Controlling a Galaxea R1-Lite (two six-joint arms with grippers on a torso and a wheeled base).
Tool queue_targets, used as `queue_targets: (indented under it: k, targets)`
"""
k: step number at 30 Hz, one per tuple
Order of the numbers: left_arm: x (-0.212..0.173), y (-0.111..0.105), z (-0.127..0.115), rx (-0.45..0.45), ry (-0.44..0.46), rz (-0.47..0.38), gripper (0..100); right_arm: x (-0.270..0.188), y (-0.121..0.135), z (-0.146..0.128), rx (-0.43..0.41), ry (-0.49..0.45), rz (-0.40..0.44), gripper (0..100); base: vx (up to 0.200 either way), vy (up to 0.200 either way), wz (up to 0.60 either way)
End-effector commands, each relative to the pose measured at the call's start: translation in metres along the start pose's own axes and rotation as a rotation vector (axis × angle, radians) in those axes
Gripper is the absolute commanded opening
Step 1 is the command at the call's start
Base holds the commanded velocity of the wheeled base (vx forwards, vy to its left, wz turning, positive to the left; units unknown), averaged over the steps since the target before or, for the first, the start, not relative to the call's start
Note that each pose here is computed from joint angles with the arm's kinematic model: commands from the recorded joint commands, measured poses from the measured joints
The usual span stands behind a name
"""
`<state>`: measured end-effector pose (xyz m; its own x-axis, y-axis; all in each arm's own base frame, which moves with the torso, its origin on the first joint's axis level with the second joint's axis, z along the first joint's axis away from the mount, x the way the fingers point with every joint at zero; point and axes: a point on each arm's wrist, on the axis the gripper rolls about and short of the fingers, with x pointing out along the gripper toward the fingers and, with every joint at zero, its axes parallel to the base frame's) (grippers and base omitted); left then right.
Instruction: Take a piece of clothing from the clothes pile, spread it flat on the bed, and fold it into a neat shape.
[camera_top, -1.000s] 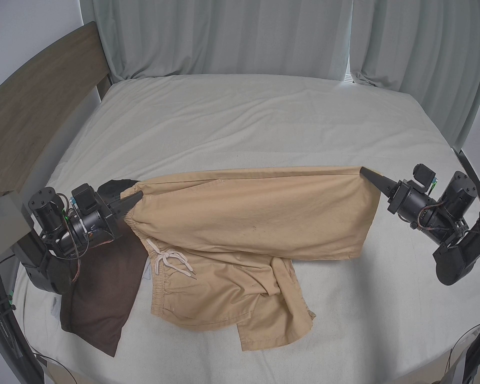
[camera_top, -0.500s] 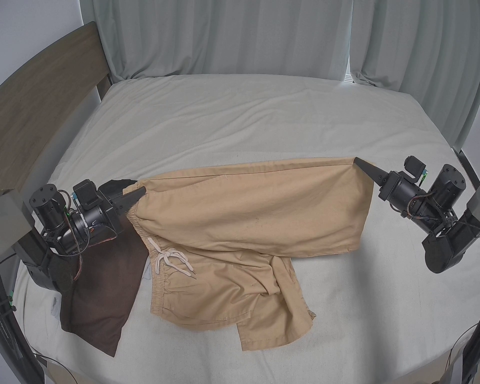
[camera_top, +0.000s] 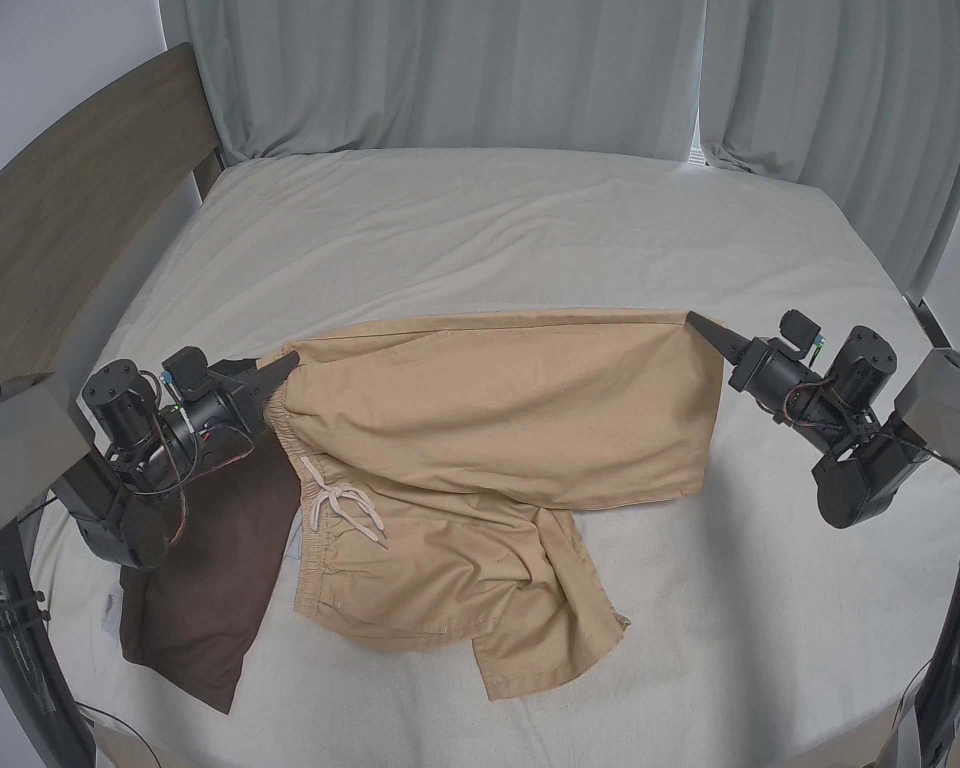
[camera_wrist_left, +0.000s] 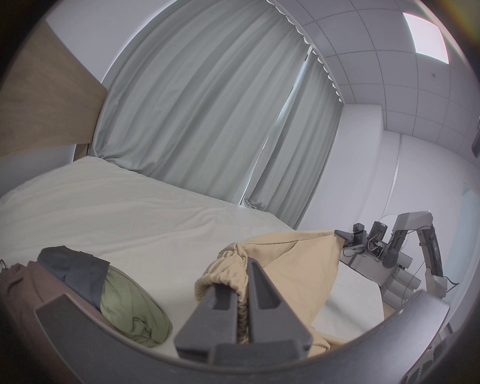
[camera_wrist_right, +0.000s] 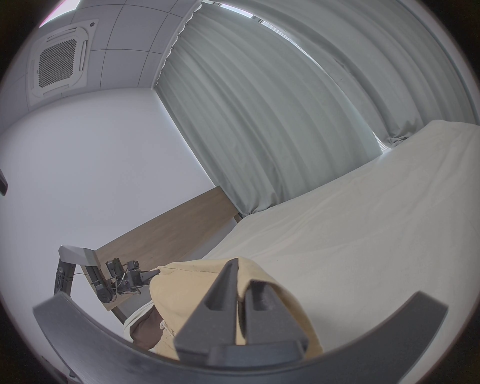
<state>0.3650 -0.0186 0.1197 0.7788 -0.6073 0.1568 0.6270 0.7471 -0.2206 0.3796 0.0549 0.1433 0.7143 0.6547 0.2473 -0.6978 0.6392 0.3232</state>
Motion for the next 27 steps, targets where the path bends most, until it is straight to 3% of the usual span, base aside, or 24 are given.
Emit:
queue_targets:
  k: [1, 11, 27]
  targets:
    - [0.013, 0.004, -0.013, -0.026, 0.010, -0.013, 0, 0.010, -0.019, -0.018, 0.014, 0.016, -0.011, 0, 0.000, 0.000, 0.00]
    - [0.034, 0.018, -0.035, -0.040, 0.001, 0.022, 0, 0.028, -0.039, -0.027, -0.010, -0.015, 0.005, 0, 0.000, 0.000, 0.00]
    - [0.055, 0.036, -0.048, -0.099, -0.052, 0.059, 0, 0.049, -0.065, -0.037, -0.018, -0.023, 0.005, 0, 0.000, 0.000, 0.00]
